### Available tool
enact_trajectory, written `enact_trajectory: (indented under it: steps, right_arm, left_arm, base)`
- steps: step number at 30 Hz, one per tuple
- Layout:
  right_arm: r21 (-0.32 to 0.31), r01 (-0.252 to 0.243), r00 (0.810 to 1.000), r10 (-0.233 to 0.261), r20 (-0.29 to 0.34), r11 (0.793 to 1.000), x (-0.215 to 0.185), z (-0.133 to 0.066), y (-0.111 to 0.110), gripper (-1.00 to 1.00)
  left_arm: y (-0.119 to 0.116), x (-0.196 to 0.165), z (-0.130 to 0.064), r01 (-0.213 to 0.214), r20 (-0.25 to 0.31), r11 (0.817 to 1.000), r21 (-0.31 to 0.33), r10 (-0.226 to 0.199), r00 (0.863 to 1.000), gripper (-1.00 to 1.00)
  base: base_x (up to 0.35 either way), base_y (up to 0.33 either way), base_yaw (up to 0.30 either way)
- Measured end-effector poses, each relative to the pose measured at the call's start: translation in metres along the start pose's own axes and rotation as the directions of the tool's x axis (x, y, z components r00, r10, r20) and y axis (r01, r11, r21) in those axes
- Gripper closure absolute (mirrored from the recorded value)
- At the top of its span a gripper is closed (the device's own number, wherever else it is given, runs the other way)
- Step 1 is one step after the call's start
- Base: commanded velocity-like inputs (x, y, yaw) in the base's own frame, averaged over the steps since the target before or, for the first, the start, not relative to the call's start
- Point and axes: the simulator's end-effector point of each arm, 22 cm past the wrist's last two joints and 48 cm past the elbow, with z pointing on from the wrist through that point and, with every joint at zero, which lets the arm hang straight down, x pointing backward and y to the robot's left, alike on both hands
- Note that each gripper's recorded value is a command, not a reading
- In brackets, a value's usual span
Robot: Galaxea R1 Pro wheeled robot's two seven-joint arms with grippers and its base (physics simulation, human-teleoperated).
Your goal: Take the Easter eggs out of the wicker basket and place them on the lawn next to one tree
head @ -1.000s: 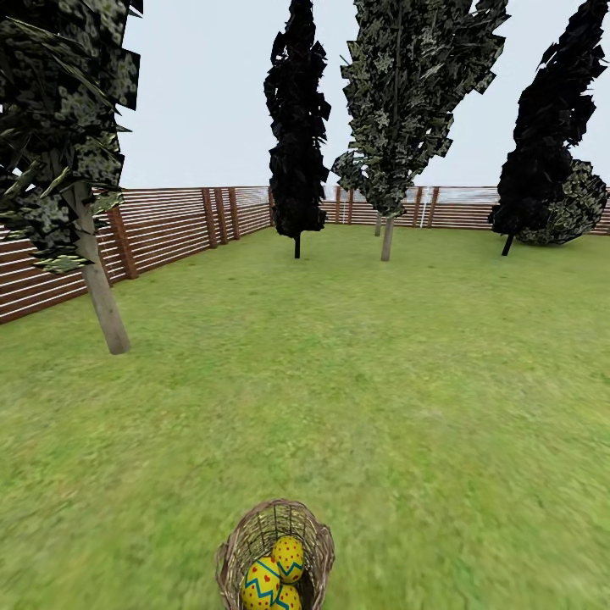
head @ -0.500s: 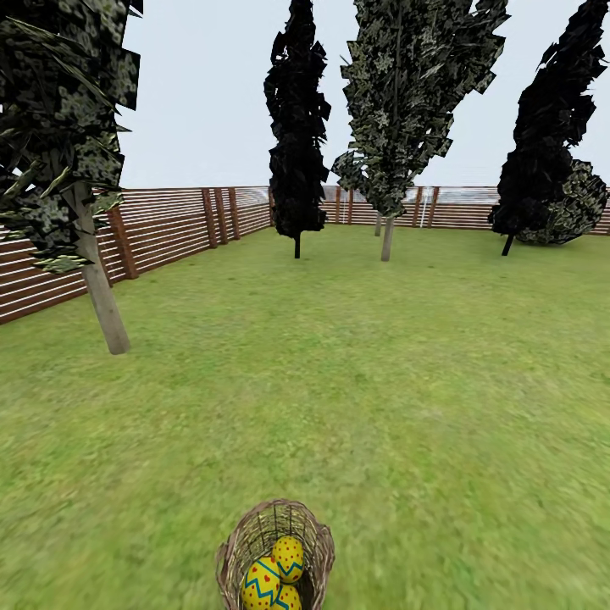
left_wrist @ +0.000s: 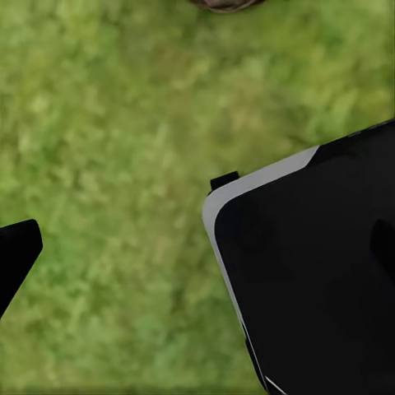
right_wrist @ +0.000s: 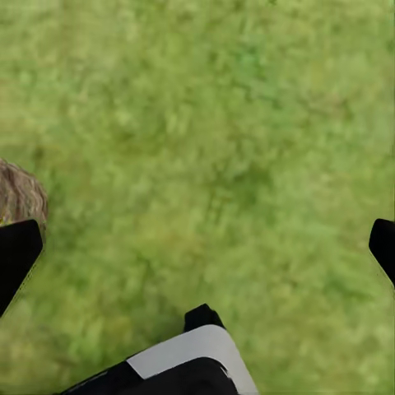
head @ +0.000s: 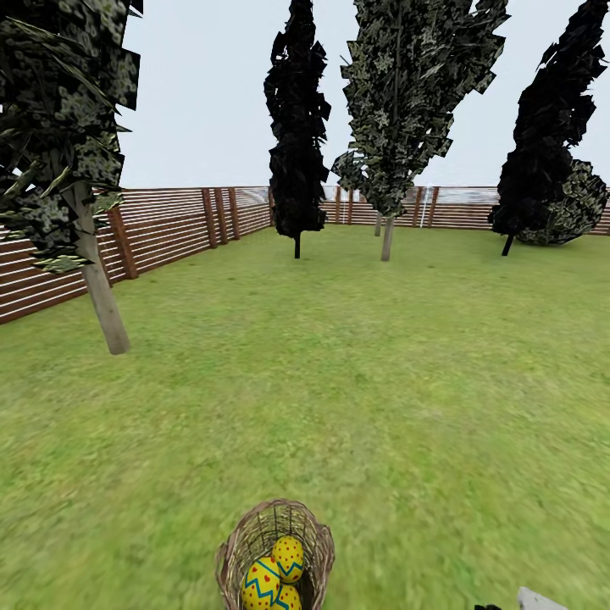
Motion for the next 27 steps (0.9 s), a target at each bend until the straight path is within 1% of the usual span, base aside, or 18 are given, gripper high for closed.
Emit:
enact_trajectory:
  steps: [2,3,7,8,12,13,14,16,18,20,21,24,27]
  right_arm:
    - [-0.016,0.014,1.0,-0.014,0.007,1.0,-0.012,-0.004,0.011,-1.0]
    - [-0.032,0.024,1.0,-0.023,0.016,0.999,-0.024,-0.006,0.022,-1.0]
    - [-0.063,0.046,0.999,-0.044,0.026,0.997,-0.043,-0.009,0.045,-1.0]
    - [-0.078,0.06,0.998,-0.058,0.023,0.995,-0.05,-0.01,0.056,-1.0]
    - [-0.114,0.104,0.995,-0.102,0.021,0.988,-0.062,-0.011,0.085,-1.0]
    - [-0.123,0.119,0.993,-0.118,0.019,0.985,-0.063,-0.01,0.094,-1.0]
    - [-0.139,0.152,0.988,-0.151,0.016,0.979,-0.064,-0.009,0.111,-1.0]
    - [-0.144,0.186,0.982,-0.185,0.021,0.972,-0.07,-0.009,0.129,-1.0]
    - [-0.146,0.207,0.978,-0.204,0.033,0.967,-0.078,-0.011,0.148,-1.0]
    - [-0.143,0.217,0.976,-0.212,0.044,0.966,-0.084,-0.014,0.168,-1.0]
    - [-0.141,0.221,0.975,-0.216,0.051,0.965,-0.089,-0.017,0.182,-1.0]
    - [-0.144,0.234,0.972,-0.226,0.064,0.962,-0.098,-0.022,0.203,-1.0]
    - [-0.16,0.255,0.967,-0.247,0.067,0.954,-0.102,-0.025,0.226,-1.0]
  left_arm:
    - [0.0,0.0,0.0,0.001,0.0,1.0,0.0,-0.001,1.0,-1.0]
    - [0.0,0.0,0.0,0.001,0.0,1.0,0.0,-0.001,1.0,-1.0]
    - [0.001,-0.001,0.0,0.004,0.001,1.0,-0.002,-0.004,1.0,-1.0]
    - [0.001,-0.001,0.0,0.004,0.0,1.0,-0.003,-0.004,1.0,-1.0]
    - [0.001,-0.001,0.0,0.006,0.0,1.0,-0.005,-0.006,1.0,-1.0]
    - [0.001,-0.001,0.0,0.006,0.0,1.0,-0.005,-0.006,1.0,-1.0]
    - [0.001,-0.001,0.0,0.007,0.0,1.0,-0.005,-0.007,1.0,-1.0]
    - [0.001,-0.001,0.0,0.007,0.0,1.0,-0.005,-0.007,1.0,-1.0]
    - [0.002,-0.001,0.0,0.007,0.0,1.0,-0.005,-0.007,1.0,-1.0]
    - [0.002,-0.001,0.0,0.007,0.0,1.0,-0.006,-0.007,1.0,-1.0]
    - [0.002,-0.001,0.0,0.007,0.0,1.0,-0.006,-0.007,1.0,-1.0]
    - [0.002,-0.001,0.0,0.007,0.0,1.0,-0.006,-0.007,1.0,-1.0]
    - [0.001,-0.001,0.0,0.007,0.0,1.0,-0.005,-0.007,1.0,-1.0]
  base:
    - [0.0,0.0,0.0]
    - [0.0,0.0,0.0]
    - [0.0,0.0,0.0]
    - [0.0,0.0,0.0]
    - [0.0,0.0,0.0]
    - [0.0,0.0,0.0]
    - [0.0,0.0,0.0]
    - [0.0,0.0,0.0]
    - [0.0,0.0,0.0]
    - [0.0,0.0,0.0]
    - [0.0,0.0,0.0]
    - [0.0,0.0,0.0]
    - [0.0,0.0,0.0]
